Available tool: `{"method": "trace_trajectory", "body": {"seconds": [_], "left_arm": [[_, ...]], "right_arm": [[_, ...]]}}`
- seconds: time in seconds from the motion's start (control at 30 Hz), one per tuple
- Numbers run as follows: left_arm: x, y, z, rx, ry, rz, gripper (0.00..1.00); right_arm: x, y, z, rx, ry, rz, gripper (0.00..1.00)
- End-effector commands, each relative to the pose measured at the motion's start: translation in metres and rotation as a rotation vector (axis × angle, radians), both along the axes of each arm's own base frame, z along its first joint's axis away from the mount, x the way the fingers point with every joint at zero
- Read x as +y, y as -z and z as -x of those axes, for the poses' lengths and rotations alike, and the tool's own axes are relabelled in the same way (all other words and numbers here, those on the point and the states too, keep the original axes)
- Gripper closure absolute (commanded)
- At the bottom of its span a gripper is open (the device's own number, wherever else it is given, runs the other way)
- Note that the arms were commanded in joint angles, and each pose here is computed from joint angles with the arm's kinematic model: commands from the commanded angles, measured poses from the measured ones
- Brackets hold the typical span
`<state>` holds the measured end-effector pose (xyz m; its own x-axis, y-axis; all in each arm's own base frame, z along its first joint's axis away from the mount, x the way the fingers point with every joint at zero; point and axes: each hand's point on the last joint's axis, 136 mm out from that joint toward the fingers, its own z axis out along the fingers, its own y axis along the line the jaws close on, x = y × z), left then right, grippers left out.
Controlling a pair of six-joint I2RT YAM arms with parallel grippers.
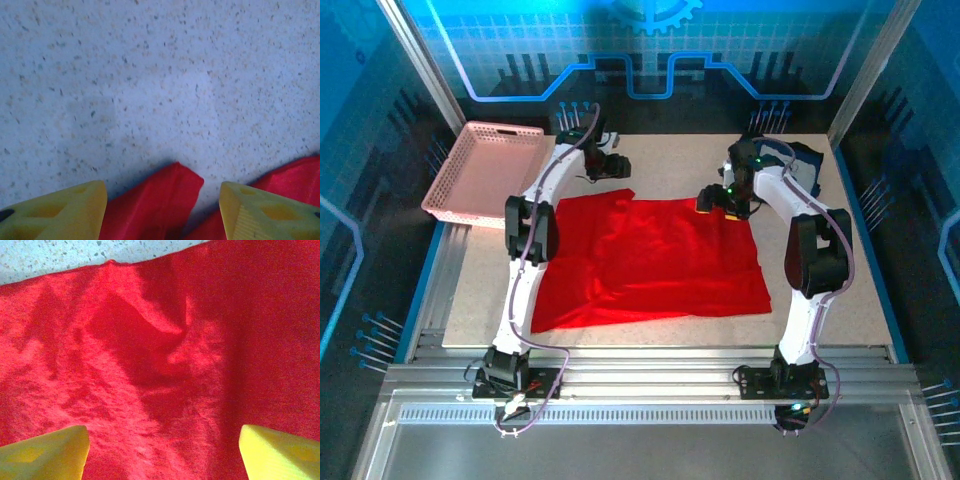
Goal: Fold and stack the t-shirts
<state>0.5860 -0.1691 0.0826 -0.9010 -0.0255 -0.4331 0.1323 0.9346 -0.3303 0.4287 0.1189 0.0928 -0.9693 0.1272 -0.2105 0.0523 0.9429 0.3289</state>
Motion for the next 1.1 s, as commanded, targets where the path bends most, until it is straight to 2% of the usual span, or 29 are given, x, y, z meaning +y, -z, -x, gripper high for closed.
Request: {"method": "trace_trajectory", "body": {"seconds": [0.0,0.23,0.37,0.6,0.77,1.0,1.07], "left_arm": [[-0.003,0.014,-0.012,-0.043,0.025,-0.034,0.38],[-0.009,0.053,0.006,0.058,0.068,-0.063,0.39],[-0.017,0.06,0.013,0.076,0.09,-0.06,0.4],[-0.029,0.083,0.042,0.177,0.159,-0.066,0.49],[-0.03,0.083,0.057,0.19,0.204,-0.088,0.51],[-0.042,0.089,0.076,0.236,0.256,-0.093,0.63],[-0.043,0.092,0.082,0.25,0.272,-0.106,0.69]], "right_arm": [[-0.002,-0.004,0.001,0.014,-0.011,-0.013,0.2],[-0.003,0.003,-0.001,0.032,-0.011,-0.016,0.2],[-0.004,0.005,-0.001,0.042,-0.012,-0.023,0.2],[-0.014,0.01,-0.002,0.056,-0.005,-0.017,0.2],[-0.017,0.012,-0.005,0.057,0.0,-0.031,0.21],[-0.014,0.019,-0.012,0.074,0.0,-0.039,0.21],[-0.015,0.02,-0.014,0.075,0.0,-0.04,0.21]]}}
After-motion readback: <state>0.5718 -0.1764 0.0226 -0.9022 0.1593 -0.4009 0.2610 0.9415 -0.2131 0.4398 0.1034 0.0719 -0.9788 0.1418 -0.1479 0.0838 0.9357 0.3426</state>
